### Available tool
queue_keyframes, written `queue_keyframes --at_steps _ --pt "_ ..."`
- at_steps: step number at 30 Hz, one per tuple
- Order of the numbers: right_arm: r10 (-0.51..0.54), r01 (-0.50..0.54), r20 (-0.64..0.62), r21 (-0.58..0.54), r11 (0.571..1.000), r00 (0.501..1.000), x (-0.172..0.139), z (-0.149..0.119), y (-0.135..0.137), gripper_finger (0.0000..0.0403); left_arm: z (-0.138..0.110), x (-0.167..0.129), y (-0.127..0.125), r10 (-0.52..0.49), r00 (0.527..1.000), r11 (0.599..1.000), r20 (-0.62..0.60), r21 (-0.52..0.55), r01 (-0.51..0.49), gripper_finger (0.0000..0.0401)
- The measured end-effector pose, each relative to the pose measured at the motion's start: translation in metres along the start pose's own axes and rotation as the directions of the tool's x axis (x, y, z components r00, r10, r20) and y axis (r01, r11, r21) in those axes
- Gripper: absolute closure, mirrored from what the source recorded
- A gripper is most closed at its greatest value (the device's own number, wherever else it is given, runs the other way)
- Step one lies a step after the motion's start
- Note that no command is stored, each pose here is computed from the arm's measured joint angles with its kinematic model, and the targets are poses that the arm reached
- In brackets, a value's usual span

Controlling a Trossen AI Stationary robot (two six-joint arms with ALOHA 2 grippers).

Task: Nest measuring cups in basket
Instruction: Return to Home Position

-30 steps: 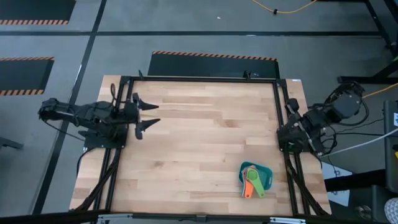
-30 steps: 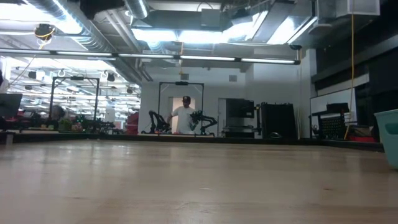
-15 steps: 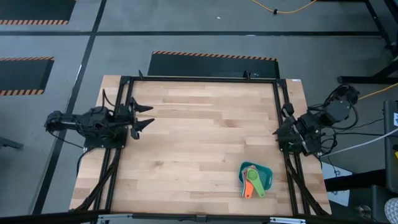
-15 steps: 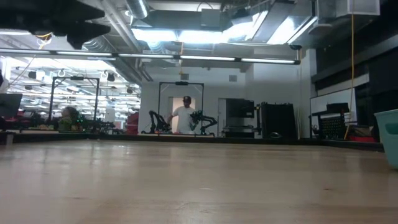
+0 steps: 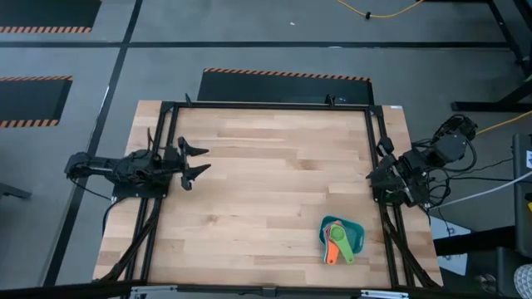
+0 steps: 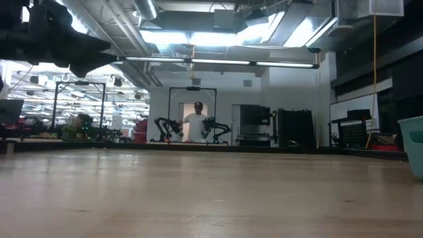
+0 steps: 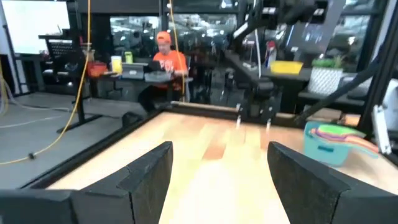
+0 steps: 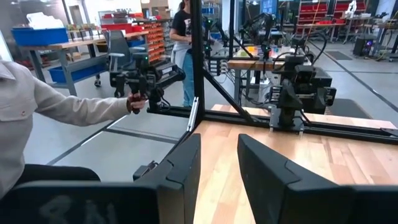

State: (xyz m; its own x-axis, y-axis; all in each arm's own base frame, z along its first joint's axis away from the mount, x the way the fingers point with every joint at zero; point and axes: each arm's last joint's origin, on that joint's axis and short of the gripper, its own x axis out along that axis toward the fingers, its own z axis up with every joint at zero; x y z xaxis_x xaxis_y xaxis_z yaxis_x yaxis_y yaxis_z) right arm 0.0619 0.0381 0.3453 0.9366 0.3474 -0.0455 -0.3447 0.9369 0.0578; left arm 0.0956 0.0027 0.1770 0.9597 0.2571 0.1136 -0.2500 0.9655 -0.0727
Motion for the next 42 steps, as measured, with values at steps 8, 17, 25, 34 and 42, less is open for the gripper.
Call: queue_keyframes --at_steps 8,17,25,34,42 --pt "-0.001 0.001 0.007 0.0 1.0 1.0 -0.002 -0.001 -0.001 0.0291 -0.001 0.0 0.0 0.002 1.0 1.0 -0.007 0.002 -0.002 0.0146" --pt "0.005 -0.005 0.002 -0.008 1.0 1.0 -0.006 -0.002 -0.002 0.0291 -0.005 0.0 0.001 0.022 0.999 0.999 -0.049 0.045 -0.019 0.0145" --pt "0.004 -0.004 -0.036 0.008 1.0 0.999 -0.019 -0.011 -0.007 0.0291 -0.005 0.0 0.001 0.03 0.998 0.998 -0.048 0.063 -0.027 0.0145" --pt "0.004 -0.005 -0.03 -0.034 0.999 1.0 0.002 -0.066 -0.004 0.0291 -0.005 0.0 0.001 0.03 0.998 0.998 -0.048 0.063 -0.027 0.0145" --pt "-0.004 0.014 0.074 -0.126 0.992 0.997 0.013 -0.105 -0.004 0.0291 -0.005 0.0 0.001 0.03 0.998 0.998 -0.048 0.063 -0.027 0.0145"
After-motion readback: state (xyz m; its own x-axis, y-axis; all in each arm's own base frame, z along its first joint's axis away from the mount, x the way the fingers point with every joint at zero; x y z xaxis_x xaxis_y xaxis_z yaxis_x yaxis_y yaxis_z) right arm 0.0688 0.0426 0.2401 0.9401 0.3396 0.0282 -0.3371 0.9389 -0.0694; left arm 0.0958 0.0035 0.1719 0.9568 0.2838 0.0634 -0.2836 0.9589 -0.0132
